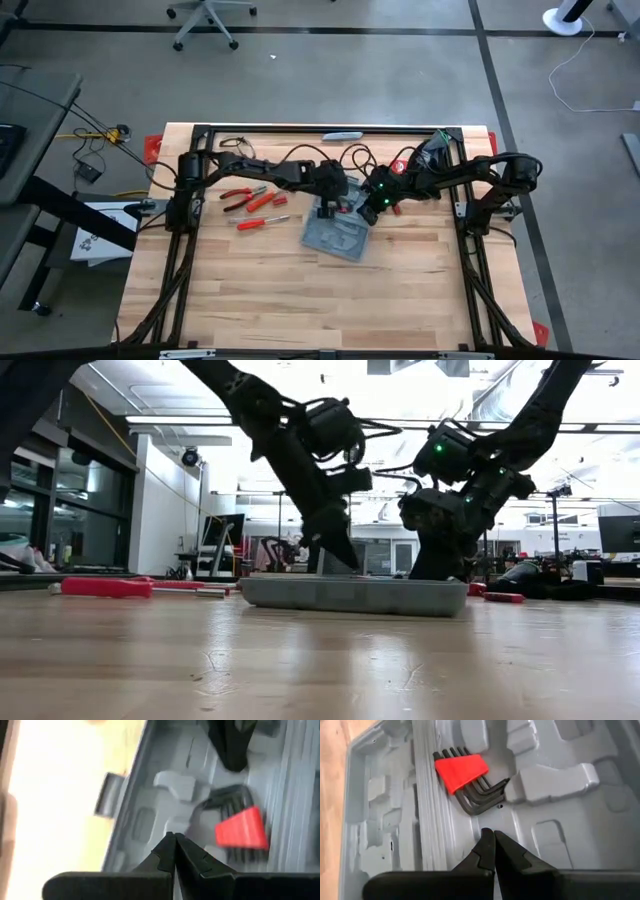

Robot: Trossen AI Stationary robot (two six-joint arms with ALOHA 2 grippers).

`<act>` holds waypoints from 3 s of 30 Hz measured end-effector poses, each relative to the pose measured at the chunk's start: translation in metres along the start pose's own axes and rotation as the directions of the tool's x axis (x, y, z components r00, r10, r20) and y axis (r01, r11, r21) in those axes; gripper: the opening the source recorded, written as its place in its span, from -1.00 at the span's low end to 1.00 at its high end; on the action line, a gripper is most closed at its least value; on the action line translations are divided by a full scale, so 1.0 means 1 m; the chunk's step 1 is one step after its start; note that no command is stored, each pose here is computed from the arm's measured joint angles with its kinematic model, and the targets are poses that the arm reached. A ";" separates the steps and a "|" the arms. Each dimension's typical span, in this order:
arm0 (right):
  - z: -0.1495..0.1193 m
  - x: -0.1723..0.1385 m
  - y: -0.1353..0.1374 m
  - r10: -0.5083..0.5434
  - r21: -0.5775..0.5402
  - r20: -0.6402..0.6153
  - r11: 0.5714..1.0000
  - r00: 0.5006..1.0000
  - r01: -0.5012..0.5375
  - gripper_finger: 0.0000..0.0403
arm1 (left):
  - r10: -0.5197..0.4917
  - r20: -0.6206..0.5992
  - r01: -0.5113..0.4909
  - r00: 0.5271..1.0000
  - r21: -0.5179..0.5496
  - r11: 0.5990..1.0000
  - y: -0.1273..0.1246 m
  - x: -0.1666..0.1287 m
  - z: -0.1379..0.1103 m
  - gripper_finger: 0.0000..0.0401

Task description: Prefit tool cases

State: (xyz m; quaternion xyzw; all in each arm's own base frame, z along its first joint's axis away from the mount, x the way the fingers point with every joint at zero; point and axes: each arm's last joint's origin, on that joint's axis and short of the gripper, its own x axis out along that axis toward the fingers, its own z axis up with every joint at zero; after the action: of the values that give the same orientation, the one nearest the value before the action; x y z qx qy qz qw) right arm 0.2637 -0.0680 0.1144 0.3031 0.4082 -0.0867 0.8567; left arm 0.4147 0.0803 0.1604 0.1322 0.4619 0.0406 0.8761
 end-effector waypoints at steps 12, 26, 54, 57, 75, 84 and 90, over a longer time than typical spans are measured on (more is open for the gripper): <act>0.008 -0.001 0.022 -0.046 -0.109 -0.015 0.993 0.999 0.044 -1.00 | -0.192 -0.052 0.190 0.980 -0.036 0.981 -0.013 0.018 -0.013 -1.00; -0.003 -0.002 0.026 -0.110 -0.140 -0.158 0.986 0.981 0.088 -1.00 | -0.200 0.005 0.200 0.980 -0.066 0.978 -0.021 0.024 -0.008 -1.00; 0.007 0.000 0.028 -0.067 -0.113 -0.059 0.992 0.996 0.060 -1.00 | -0.114 0.264 0.130 0.958 -0.044 0.991 -0.047 0.019 0.027 -1.00; 0.009 0.000 0.030 -0.061 -0.113 -0.046 0.992 0.997 0.055 -1.00 | -0.111 0.265 0.126 0.958 -0.039 0.991 -0.047 0.019 0.027 -1.00; 0.047 -0.012 0.040 -0.114 -0.187 0.018 0.976 0.993 0.115 -1.00 | -0.005 0.232 0.015 0.973 -0.043 0.999 -0.016 0.011 0.022 -1.00; 0.085 -0.030 0.023 -0.136 -0.193 0.136 0.968 0.981 0.161 -1.00 | 0.071 0.212 -0.055 0.975 -0.079 0.995 0.024 0.001 0.014 -1.00; 0.099 -0.039 0.011 -0.144 -0.180 0.170 0.968 0.975 0.174 -1.00 | 0.064 0.228 -0.035 0.972 -0.128 0.991 0.045 0.001 0.007 -1.00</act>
State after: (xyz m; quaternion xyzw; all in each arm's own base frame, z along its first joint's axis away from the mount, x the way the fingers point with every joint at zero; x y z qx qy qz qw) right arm 0.3067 -0.1211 0.1962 0.1768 0.3698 -0.1384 0.9016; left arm 0.4233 0.1221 0.1753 0.0930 0.3498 0.0751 0.9292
